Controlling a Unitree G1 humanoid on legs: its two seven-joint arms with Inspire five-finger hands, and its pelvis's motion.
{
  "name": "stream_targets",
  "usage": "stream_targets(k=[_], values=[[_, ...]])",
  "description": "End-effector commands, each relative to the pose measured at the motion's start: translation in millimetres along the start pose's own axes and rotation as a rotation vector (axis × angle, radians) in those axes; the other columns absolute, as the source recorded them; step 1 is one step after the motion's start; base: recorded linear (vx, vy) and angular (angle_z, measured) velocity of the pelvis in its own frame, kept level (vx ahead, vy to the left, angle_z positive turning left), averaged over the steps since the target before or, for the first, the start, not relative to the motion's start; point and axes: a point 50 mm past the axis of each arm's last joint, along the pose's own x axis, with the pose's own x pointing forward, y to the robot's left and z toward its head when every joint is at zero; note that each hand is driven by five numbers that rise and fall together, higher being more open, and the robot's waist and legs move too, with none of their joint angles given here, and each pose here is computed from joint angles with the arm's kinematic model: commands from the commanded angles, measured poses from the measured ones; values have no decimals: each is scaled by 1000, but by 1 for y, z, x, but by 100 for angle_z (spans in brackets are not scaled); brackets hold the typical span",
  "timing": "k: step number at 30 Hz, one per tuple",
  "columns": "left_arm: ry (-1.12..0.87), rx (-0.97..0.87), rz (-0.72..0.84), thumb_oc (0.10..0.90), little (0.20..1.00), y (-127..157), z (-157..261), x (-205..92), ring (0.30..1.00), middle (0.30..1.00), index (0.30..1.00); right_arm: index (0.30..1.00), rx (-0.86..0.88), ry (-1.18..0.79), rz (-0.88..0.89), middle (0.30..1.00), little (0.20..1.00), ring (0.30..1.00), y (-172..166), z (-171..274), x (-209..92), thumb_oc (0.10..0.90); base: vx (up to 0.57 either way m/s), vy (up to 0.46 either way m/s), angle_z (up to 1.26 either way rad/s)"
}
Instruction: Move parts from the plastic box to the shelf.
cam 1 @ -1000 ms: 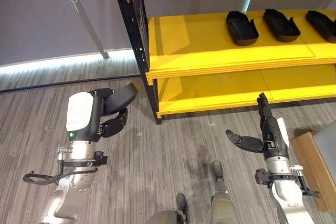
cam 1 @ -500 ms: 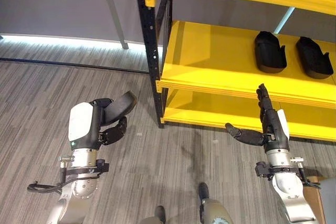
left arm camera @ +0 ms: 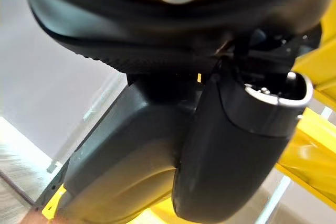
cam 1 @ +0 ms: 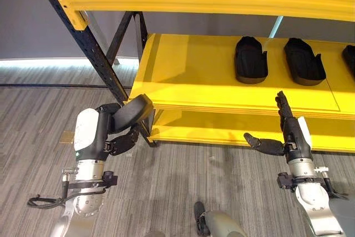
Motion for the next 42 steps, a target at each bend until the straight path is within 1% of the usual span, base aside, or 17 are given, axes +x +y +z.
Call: stream_targets(k=[1, 5, 9, 11, 20, 36, 42], values=[[-200, -19, 194, 400, 300, 33, 29, 20, 300, 300, 300, 1000, -2, -281, -53, 1000, 1000, 1000, -15, 49, 17, 900, 78, 36, 20], [-221, -12, 198, 400, 300, 31, 31, 22, 300, 300, 300, 1000, -5, -286, -49, 1000, 1000, 1000, -12, 48, 17, 900, 123, 27, -6], [-232, 3, 199, 400, 300, 29, 32, 22, 300, 300, 300, 1000, 10, -288, -32, 1000, 1000, 1000, -3, 47, 16, 900, 168, 99, -70], [-266, 15, 199, 400, 300, 30, 37, 23, 300, 300, 300, 1000, -1, -276, -41, 1000, 1000, 1000, -5, 44, 12, 900, 153, 202, -103], [-301, 26, 209, 400, 300, 34, 42, 30, 300, 300, 300, 1000, -14, -228, -100, 1000, 1000, 1000, -12, 37, 7, 900, 113, 173, -36], [-287, 99, 253, 400, 300, 46, 36, 30, 300, 300, 300, 1000, -22, -227, -117, 1000, 1000, 1000, -9, 36, 16, 900, 47, 96, -22], [-320, 90, 242, 400, 300, 44, 42, 36, 300, 300, 300, 1000, -29, -238, -115, 1000, 1000, 1000, -10, 39, 16, 900, 38, 85, 3]])
